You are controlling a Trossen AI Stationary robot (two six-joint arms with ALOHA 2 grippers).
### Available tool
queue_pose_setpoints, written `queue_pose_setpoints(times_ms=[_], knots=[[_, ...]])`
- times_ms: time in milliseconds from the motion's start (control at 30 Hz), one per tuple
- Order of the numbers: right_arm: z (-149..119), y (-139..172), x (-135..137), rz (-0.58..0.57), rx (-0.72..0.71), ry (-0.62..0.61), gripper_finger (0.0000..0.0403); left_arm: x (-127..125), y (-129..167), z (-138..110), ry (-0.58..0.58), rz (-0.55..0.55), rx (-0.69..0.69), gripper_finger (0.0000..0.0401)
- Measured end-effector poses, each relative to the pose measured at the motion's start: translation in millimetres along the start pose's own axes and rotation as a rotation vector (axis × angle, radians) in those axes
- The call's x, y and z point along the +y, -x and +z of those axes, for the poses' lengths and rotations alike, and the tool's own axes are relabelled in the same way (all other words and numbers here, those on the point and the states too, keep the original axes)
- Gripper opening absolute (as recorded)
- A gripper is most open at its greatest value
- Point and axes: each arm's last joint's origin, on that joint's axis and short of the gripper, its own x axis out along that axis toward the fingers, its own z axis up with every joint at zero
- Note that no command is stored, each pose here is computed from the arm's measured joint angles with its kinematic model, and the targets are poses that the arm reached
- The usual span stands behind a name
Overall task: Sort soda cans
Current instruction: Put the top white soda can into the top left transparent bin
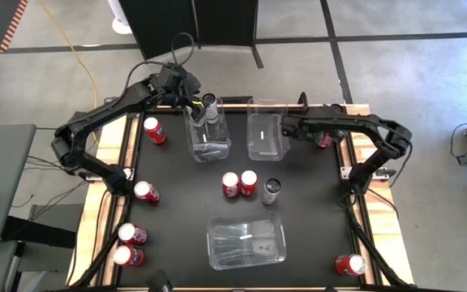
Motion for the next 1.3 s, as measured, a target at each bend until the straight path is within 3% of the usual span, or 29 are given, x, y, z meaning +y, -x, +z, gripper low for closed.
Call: queue_pose_setpoints(times_ms=[433,1300], knots=[[3.5,-11.9,0.3,-0.014,-0.07,0.003,0.0296,1.5,0.0,0.0,0.004,0.051,0.003,0.0309],[-1.1,-6.0,-0.3,-0.003,-0.029,0.06,0.0296,3.7,0.2,5.0,-0.046,0.094,-0.045,0.0309]])
